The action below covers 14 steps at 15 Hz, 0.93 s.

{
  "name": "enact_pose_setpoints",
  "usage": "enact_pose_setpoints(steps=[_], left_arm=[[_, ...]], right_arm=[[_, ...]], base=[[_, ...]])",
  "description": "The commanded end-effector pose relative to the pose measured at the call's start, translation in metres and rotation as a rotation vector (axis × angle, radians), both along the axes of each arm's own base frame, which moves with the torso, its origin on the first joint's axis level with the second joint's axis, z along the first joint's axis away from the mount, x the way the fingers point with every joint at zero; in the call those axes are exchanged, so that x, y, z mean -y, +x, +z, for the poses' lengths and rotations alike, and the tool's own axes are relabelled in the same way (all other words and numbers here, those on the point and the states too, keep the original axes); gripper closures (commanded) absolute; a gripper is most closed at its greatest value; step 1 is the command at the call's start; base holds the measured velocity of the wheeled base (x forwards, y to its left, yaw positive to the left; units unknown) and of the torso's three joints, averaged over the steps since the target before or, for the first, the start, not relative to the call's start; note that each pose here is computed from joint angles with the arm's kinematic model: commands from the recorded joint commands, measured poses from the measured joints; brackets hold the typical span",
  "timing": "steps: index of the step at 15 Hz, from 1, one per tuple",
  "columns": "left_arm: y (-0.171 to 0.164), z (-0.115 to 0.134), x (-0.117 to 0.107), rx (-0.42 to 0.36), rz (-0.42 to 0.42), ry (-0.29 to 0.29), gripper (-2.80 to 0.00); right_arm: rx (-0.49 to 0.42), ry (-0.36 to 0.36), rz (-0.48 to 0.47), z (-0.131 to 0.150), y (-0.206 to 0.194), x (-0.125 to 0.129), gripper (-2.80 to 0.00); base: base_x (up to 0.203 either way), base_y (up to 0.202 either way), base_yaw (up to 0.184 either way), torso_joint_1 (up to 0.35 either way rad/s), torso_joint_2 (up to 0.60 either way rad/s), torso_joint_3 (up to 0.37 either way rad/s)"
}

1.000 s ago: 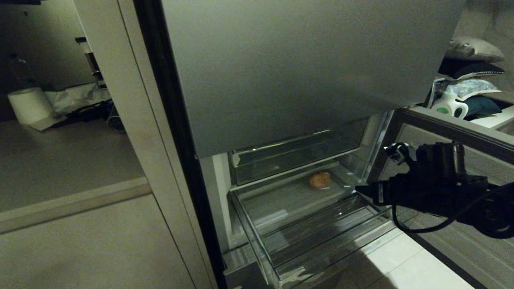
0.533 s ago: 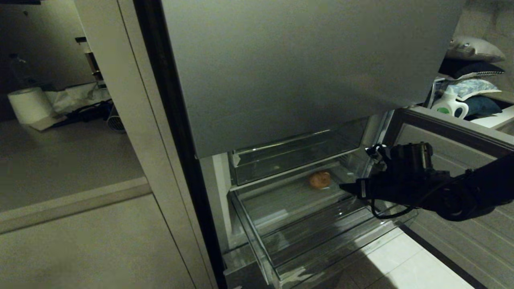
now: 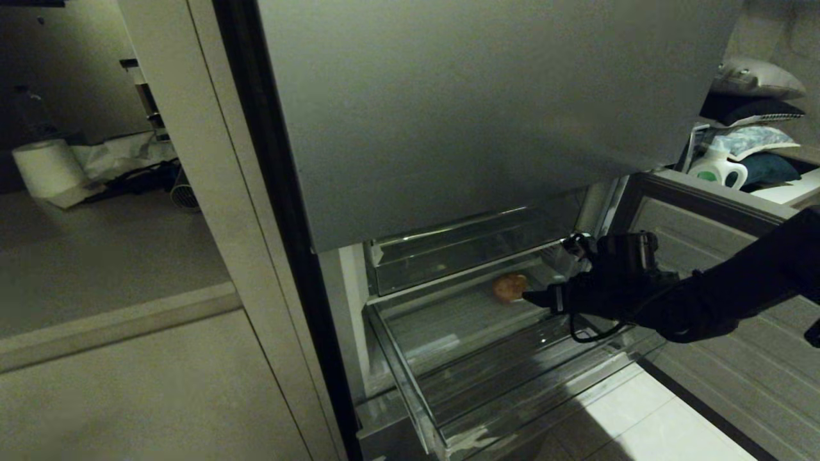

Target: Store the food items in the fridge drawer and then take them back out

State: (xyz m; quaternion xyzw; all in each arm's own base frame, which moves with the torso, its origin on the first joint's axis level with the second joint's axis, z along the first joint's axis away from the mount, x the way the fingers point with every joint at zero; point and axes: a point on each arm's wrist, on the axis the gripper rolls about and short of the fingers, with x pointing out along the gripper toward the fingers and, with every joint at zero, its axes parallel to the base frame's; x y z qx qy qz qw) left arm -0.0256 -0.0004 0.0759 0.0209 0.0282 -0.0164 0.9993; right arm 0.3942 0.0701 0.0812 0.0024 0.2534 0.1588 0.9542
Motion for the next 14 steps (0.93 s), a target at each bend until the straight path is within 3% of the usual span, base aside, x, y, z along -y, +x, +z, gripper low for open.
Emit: enact_pose_setpoints(steps=[1, 14], left_arm=[[0.000, 0.000, 0.000, -0.001, -0.001, 0.001, 0.00], [0.000, 0.000, 0.000, -0.001, -0.001, 0.001, 0.00]], right_arm=[[0.000, -0.006, 0.007, -0.011, 0.013, -0.002, -2.80], [0.014, 0.007, 0.034, -0.020, 0.037, -0.008, -2.80]], base=[[0.000, 0.000, 0.000, 0.000, 0.00, 0.000], [0.000, 0.000, 0.000, 0.000, 0.00, 0.000]])
